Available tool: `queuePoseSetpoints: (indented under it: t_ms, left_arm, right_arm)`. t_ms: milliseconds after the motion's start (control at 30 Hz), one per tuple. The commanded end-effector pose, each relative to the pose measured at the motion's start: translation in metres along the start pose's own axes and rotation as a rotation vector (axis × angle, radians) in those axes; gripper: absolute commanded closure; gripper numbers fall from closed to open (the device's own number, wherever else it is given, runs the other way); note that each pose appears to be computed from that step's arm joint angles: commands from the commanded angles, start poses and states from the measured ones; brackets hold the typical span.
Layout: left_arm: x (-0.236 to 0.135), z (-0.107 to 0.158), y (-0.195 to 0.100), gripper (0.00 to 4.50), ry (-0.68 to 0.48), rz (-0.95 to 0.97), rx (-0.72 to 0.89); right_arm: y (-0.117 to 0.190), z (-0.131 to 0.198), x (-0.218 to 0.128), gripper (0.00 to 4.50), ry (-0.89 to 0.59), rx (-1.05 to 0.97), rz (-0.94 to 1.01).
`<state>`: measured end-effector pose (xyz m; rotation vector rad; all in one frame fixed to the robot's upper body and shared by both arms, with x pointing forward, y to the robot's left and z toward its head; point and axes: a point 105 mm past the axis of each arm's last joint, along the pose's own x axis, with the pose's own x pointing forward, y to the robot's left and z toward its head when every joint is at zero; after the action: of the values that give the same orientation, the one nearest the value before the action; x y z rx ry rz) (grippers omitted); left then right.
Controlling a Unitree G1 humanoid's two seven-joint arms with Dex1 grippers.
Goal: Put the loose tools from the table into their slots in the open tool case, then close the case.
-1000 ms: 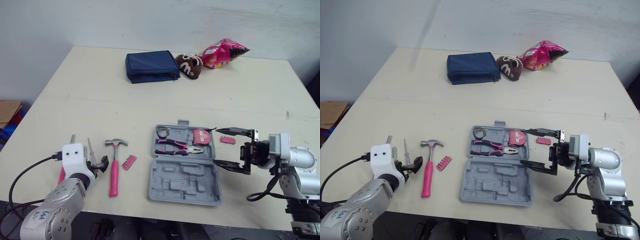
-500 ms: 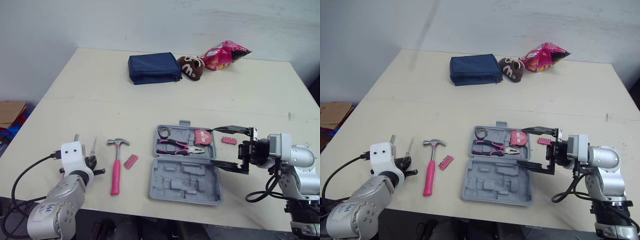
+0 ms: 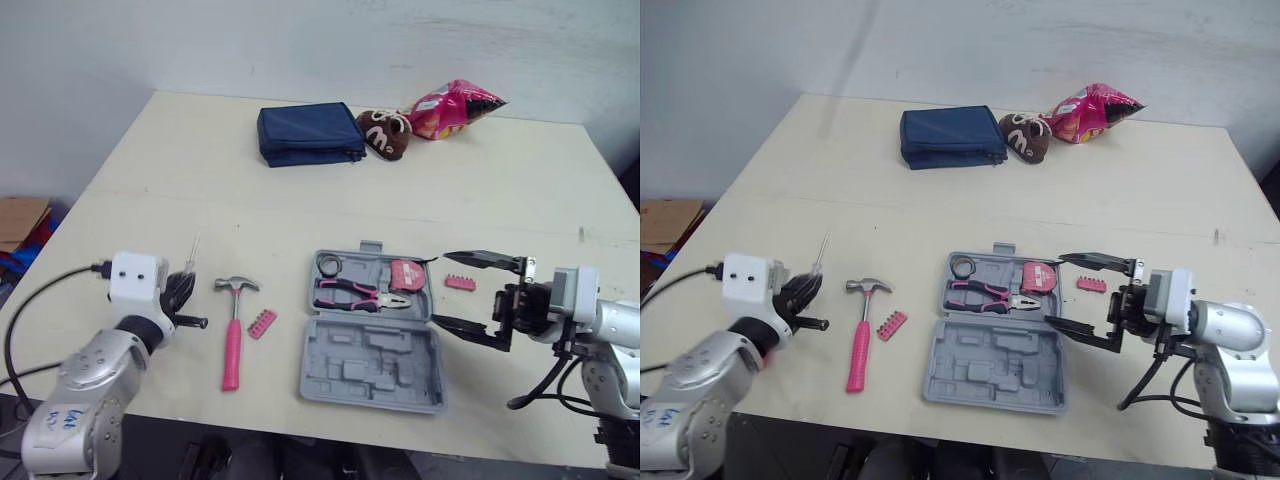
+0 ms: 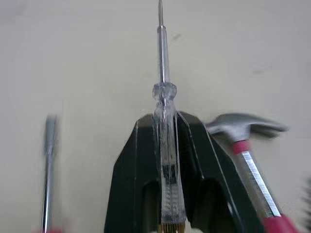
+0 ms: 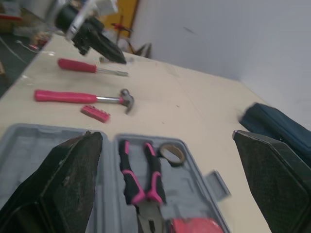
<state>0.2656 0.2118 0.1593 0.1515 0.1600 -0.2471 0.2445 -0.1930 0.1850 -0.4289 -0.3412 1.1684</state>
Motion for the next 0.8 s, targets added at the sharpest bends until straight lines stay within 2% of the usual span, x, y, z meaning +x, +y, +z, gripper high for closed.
queuePoseSetpoints:
  t_ms: [33, 133, 167, 267, 333, 433, 533, 633, 800]
  left_arm:
    - [-0.002, 0.025, -0.03, 4.48, -0.073, -0.27, 0.125]
    - [-0.01, 0.045, -0.07, 4.48, -0.129, -0.623, 0.28]
    - [-0.012, 0.046, -0.077, 4.48, -0.139, -0.687, 0.305]
    - [-0.014, 0.047, -0.095, 4.48, -0.114, -0.854, 0.422]
    - [-0.012, 0.038, -0.108, 4.48, -0.045, -0.976, 0.513]
    - [-0.005, 0.027, -0.12, 4.48, 0.048, -1.072, 0.618]
    - [0.005, 0.022, -0.131, 4.48, 0.145, -1.115, 0.646]
    - [0.014, 0.024, -0.153, 4.48, 0.16, -1.167, 0.697]
    - [0.027, 0.014, -0.169, 4.48, 0.23, -1.15, 0.7]
  right_arm:
    - [-0.003, 0.005, -0.012, 0.0, 0.031, -0.028, -0.024]
    - [-0.004, 0.0, -0.024, 0.0, 0.063, -0.011, -0.046]
    - [-0.005, -0.001, -0.027, 0.0, 0.067, -0.008, -0.051]
    - [0.0, -0.005, -0.04, 0.0, 0.105, 0.009, -0.072]
    - [0.007, -0.007, -0.047, 0.0, 0.136, 0.025, -0.075]
    - [0.012, -0.008, -0.053, 0.0, 0.162, 0.038, -0.089]
    - [0.015, -0.007, -0.057, 0.0, 0.185, 0.037, -0.099]
    - [0.022, -0.008, -0.062, 0.0, 0.214, 0.049, -0.107]
    - [0.031, -0.006, -0.061, 0.0, 0.231, 0.051, -0.107]
